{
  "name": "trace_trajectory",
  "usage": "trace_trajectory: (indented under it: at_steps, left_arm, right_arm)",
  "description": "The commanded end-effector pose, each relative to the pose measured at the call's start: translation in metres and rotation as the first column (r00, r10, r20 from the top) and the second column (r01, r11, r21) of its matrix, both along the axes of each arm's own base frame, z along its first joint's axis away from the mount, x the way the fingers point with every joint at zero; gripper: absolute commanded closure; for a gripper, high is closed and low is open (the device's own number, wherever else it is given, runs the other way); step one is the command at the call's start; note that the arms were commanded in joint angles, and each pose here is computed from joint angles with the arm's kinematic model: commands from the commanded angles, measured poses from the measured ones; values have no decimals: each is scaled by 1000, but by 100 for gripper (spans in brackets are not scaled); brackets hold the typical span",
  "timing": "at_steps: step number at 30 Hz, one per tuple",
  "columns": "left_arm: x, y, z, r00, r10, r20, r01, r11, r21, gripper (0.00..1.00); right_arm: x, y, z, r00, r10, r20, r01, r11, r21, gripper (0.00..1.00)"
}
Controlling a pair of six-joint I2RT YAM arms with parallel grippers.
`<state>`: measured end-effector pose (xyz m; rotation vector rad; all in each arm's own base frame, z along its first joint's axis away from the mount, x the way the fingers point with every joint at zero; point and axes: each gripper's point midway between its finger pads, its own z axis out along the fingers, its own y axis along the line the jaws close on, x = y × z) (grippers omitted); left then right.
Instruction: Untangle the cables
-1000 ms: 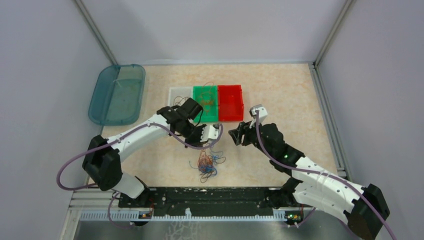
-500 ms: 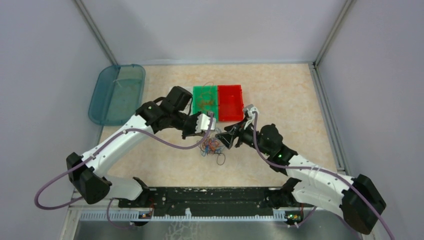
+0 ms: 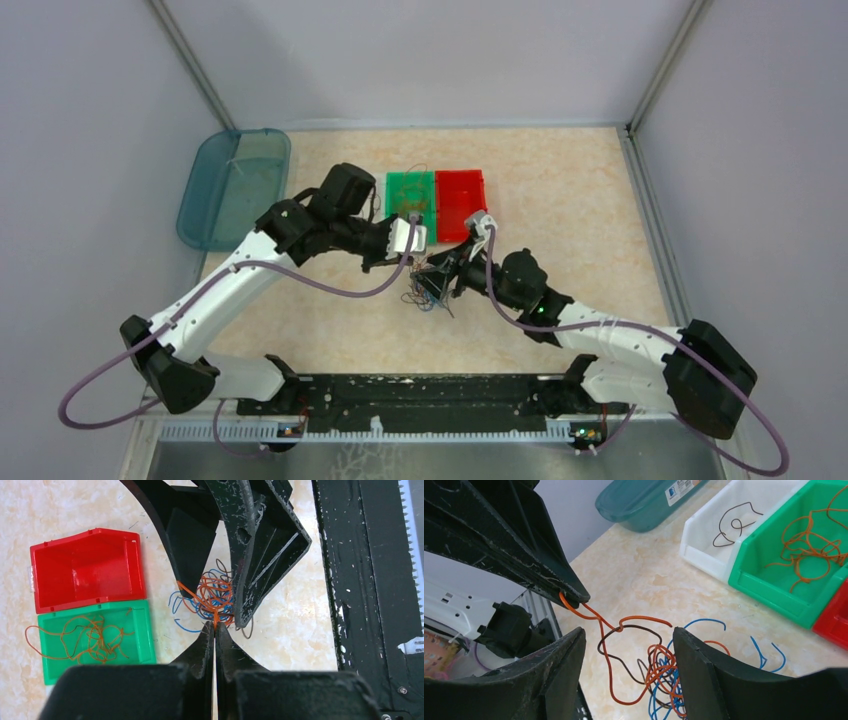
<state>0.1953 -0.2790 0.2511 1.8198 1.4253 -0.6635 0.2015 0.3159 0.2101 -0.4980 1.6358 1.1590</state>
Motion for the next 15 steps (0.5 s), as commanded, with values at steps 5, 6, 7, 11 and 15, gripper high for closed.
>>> trace_trajectory:
  at_steps: [5, 6, 7, 11, 15]
  left_arm:
    - [-19, -6, 25, 999, -30, -34, 27, 997, -75, 100]
    - [-21, -6, 29, 999, -35, -37, 32, 996, -82, 100]
    - [-22, -7, 32, 998, -36, -43, 32, 995, -89, 100]
    - [-31, -10, 50, 996, -58, -69, 49, 991, -126, 100]
    - [-33, -13, 61, 996, -64, -64, 53, 987, -153, 100]
  right_arm:
    - [24, -3, 43, 987, -148, 68, 141, 985, 104, 39]
    - [27, -4, 43, 985, -161, 68, 154, 983, 101, 40]
    - [30, -4, 42, 983, -173, 66, 166, 981, 99, 41]
    - [37, 0, 34, 978, -198, 62, 195, 979, 55, 43]
    - [29, 9, 35, 987, -149, 66, 144, 987, 73, 43]
